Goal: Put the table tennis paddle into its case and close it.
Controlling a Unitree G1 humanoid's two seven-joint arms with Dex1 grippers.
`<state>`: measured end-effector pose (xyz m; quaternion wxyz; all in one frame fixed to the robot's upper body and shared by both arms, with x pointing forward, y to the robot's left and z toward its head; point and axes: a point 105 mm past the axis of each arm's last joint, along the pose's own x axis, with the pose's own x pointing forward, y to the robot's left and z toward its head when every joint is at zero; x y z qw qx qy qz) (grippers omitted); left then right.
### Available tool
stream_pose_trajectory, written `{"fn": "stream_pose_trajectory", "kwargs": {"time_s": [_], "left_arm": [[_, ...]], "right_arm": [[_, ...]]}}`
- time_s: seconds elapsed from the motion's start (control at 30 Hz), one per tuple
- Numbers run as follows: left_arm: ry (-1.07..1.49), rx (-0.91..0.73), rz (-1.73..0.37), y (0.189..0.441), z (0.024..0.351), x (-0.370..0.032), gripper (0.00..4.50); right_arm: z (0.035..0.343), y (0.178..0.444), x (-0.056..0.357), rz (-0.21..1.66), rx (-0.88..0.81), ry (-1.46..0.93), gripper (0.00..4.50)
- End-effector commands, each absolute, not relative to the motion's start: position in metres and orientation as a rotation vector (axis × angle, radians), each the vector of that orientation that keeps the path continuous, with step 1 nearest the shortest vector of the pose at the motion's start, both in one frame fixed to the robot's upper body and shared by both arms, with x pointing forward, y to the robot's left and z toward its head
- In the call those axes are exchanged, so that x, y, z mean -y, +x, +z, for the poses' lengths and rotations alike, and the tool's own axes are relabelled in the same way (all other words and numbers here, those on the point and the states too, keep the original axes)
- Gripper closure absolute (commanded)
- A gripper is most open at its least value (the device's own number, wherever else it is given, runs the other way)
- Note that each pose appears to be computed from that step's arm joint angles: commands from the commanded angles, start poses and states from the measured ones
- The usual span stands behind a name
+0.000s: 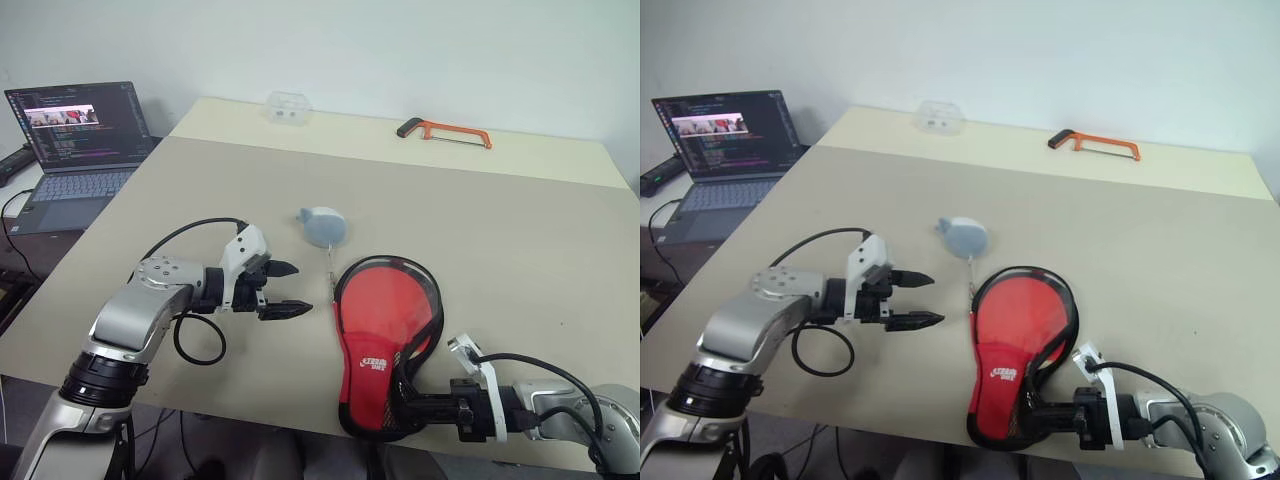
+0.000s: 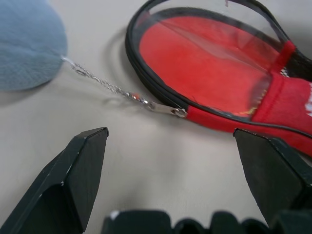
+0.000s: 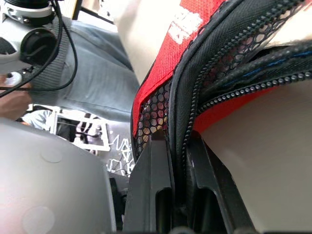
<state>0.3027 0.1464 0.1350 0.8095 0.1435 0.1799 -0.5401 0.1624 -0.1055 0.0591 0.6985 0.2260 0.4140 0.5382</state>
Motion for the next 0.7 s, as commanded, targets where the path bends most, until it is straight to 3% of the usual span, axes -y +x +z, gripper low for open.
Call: {"fn": "stream_pose_trajectory", "kwargs": {"time_s": [0.03, 0.27, 0.43, 0.7], "left_arm": [[0.331, -0.341, -1.159, 0.301, 0.146, -0.145, 0.0], [0.331, -0.338, -1.159, 0.301, 0.145, -0.143, 0.0], [0.331, -0.334, -1.159, 0.302, 0.145, -0.142, 0.0], [0.326, -0.327, -1.163, 0.304, 0.146, -0.139, 0.0]], "right_arm": [[0.058, 0.14, 0.092, 1.285, -0.995, 0.568, 4.48], [0.056, 0.159, 0.094, 1.23, -0.886, 0.453, 4.48], [0.056, 0.161, 0.097, 1.233, -0.863, 0.404, 2.97], [0.064, 0.171, 0.13, 1.244, -0.844, 0.146, 0.16]]}}
